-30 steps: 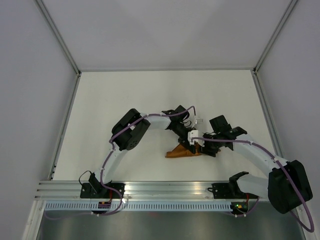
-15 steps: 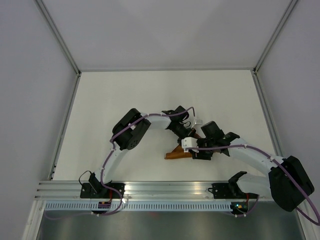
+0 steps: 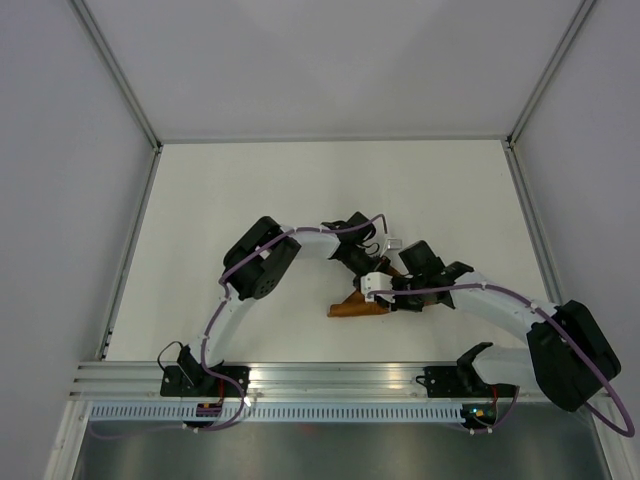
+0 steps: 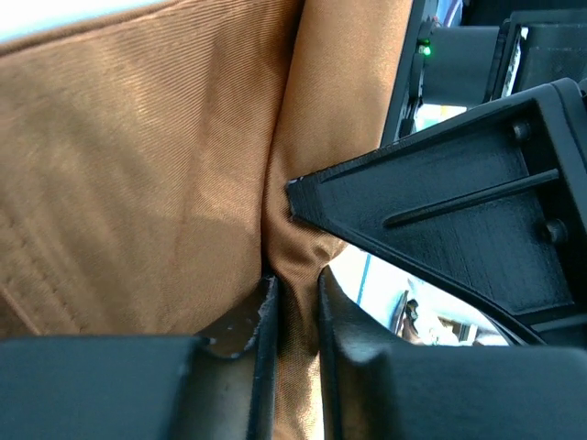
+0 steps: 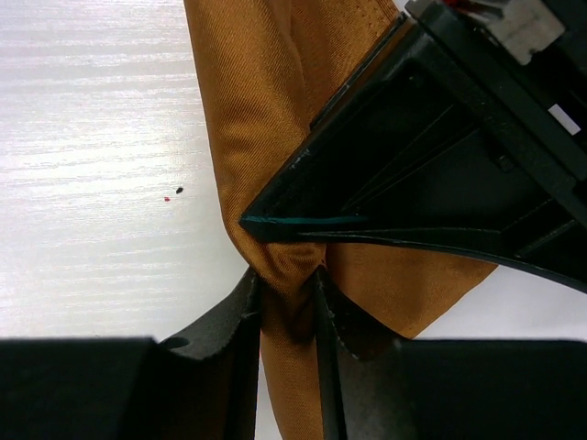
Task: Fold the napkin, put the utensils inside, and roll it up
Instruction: Roll the napkin at the center of the board.
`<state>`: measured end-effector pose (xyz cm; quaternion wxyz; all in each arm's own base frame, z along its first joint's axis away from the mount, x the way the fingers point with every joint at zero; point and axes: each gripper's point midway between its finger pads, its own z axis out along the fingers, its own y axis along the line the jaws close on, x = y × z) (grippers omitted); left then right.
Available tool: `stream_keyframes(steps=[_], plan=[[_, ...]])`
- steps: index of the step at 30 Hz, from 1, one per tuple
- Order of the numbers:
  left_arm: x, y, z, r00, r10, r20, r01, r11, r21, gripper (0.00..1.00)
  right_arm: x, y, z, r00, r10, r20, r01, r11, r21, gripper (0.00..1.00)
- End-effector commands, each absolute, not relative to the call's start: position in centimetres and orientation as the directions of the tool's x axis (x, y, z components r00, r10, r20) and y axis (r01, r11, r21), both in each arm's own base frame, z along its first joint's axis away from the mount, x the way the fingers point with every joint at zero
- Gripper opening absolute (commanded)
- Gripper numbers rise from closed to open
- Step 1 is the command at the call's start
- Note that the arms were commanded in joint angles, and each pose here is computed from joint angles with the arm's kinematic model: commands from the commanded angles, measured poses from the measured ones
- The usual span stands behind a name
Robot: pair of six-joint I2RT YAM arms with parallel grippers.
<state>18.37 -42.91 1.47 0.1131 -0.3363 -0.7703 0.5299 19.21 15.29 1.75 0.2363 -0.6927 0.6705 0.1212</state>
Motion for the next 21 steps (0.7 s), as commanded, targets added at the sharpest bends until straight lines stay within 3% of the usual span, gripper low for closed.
stream_keyframes(steps=[1,4,6,7,8,14,19,21], plan=[[19.3,-40.2,-4.4,-0.824,0.563,-0.063,0.395,0.491,-0.776,0.24,18.8,15.0,1.0,0.029,-0.879,-0.476,-0.995,0.023,-0.102,0.21],[20.6,-40.8,-3.0,-0.857,0.499,-0.125,0.396,0.485,-0.779,0.3,19.1,15.1,0.9,0.008,-0.876,-0.483,-0.998,0.027,-0.065,0.16],[20.9,-40.4,-2.7,-0.889,0.444,-0.112,0.353,0.507,-0.787,0.35,19.3,15.1,0.9,0.001,-0.877,-0.48,-0.999,0.019,-0.037,0.15],[22.1,-41.2,-1.4,-0.89,0.412,-0.193,0.389,0.469,-0.793,0.35,19.4,15.0,0.9,-0.016,-0.874,-0.485,-0.999,0.027,-0.016,0.15],[21.9,-40.5,-1.5,-0.913,0.374,-0.162,0.343,0.49,-0.801,0.37,19.8,15.1,1.0,-0.023,-0.875,-0.484,-1.0,0.028,-0.003,0.15],[25.2,-40.9,3.0,-0.917,0.167,-0.363,0.399,0.446,-0.801,0.42,20.5,14.9,0.8,-0.064,-0.875,-0.48,-0.994,0.016,0.104,0.15],[27.7,-37.5,4.1,-0.88,-0.088,-0.467,0.352,0.539,-0.765,0.43,20.6,14.8,0.6,-0.106,-0.876,-0.47,-0.981,0.015,0.194,0.14],[28.9,-36.4,7.1,-0.805,-0.192,-0.562,0.395,0.533,-0.748,0.43,20.8,14.8,0.4,-0.122,-0.876,-0.466,-0.973,0.012,0.232,0.14]])
